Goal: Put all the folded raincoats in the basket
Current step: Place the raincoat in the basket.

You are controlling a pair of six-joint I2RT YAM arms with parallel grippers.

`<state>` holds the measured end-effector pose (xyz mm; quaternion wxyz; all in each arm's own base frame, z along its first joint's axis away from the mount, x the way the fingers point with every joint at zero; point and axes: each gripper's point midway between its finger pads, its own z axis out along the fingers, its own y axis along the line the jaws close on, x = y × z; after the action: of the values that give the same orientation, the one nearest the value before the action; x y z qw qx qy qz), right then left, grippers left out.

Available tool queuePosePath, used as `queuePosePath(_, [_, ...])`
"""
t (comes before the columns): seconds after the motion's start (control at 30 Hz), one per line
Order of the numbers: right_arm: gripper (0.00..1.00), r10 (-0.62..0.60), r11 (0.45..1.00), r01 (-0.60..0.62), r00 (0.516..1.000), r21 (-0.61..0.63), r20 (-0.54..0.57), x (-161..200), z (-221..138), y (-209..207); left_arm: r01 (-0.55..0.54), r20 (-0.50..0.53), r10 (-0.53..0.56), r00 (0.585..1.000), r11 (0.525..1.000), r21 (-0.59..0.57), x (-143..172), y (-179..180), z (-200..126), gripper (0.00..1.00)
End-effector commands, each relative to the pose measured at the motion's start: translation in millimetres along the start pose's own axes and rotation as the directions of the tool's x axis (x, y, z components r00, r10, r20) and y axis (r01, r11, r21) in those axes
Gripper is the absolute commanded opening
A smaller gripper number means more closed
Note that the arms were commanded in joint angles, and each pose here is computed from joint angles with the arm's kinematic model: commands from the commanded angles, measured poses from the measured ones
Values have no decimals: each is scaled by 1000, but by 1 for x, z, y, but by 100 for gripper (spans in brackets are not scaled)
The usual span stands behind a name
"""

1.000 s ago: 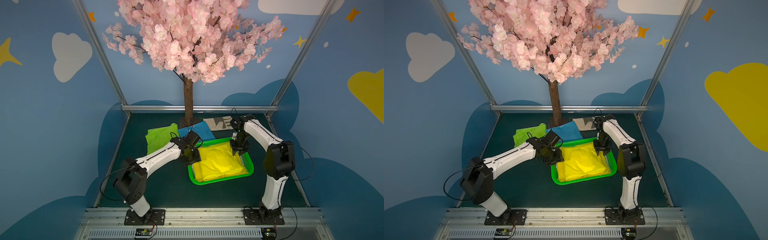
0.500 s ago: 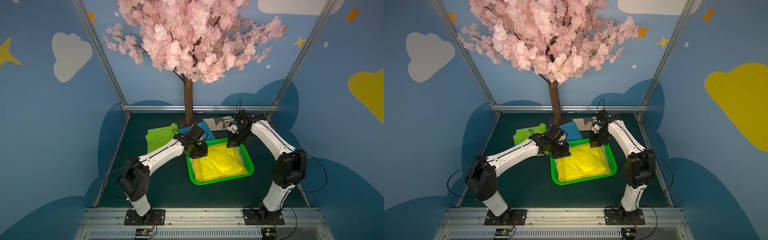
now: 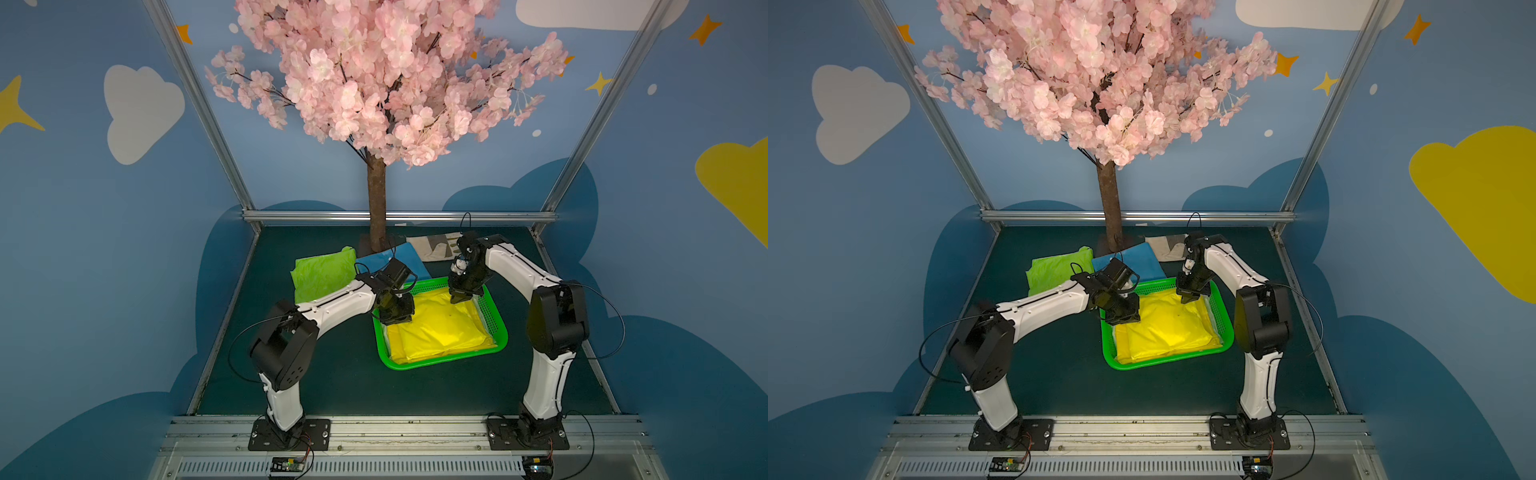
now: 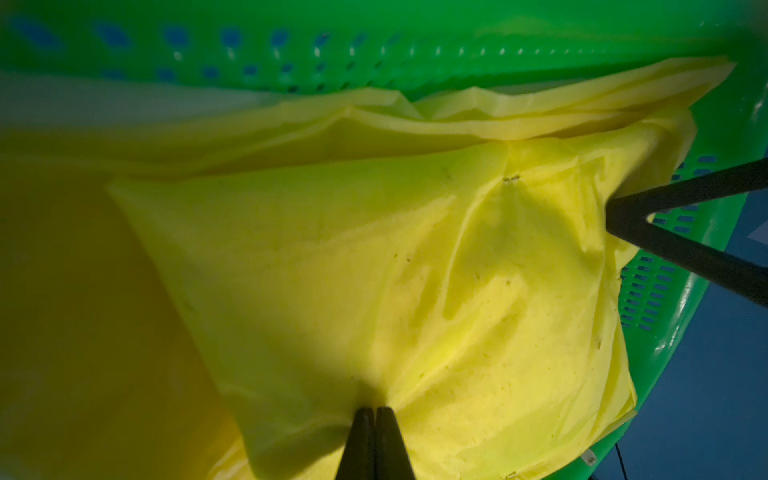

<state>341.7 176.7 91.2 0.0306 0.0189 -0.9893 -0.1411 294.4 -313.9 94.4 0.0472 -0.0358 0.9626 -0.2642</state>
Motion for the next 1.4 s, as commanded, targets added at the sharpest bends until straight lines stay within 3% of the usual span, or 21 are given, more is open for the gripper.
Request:
queuePosePath(0.0, [0,-36,999,35,999,35,35,19,-24,0,-5,7,4,1000,1000,25,7,-7,-18,7])
queuePosePath(0.13, [0,-97,995,98,993,-15,64,63,-37,18,-36,9,36,999,992,118,20,-29,-34,9])
queuePosePath(0.3, [0,-80,996,81,997,35,-19,105,-25,7,-74,-36,79,996,989,130,45,-37,-33,8])
queuePosePath(0.53, [0,13,974,6,997,228,-80,119,5,-41,-48,-116,49,992,999,15,67,-1,1,4])
queuePosePath(0.67, [0,14,969,5,997,246,-74,116,8,-45,-46,-98,47,994,999,8,67,4,-2,4])
queuePosePath(0.8, [0,-62,992,62,998,113,0,111,-8,-14,-73,-31,74,997,997,28,60,-6,-24,21])
queuePosePath(0.93, [0,-74,993,72,997,94,20,112,-15,-10,-83,13,83,996,995,46,55,-7,-45,38])
queuePosePath(1.07, [2,-89,995,86,995,55,40,115,-26,0,-32,124,33,992,999,-11,31,29,-82,46])
queuePosePath(1.17, [14,-118,992,121,988,-26,95,120,-44,21,101,251,-96,963,995,-8,4,84,-119,63])
queuePosePath(1.23, [24,-146,985,157,980,-70,138,124,-55,34,218,349,-197,916,976,-22,-13,135,-138,76])
queuePosePath(1.37, [34,-175,972,197,970,-128,168,132,-66,52,454,421,-429,799,890,45,-34,219,-163,79])
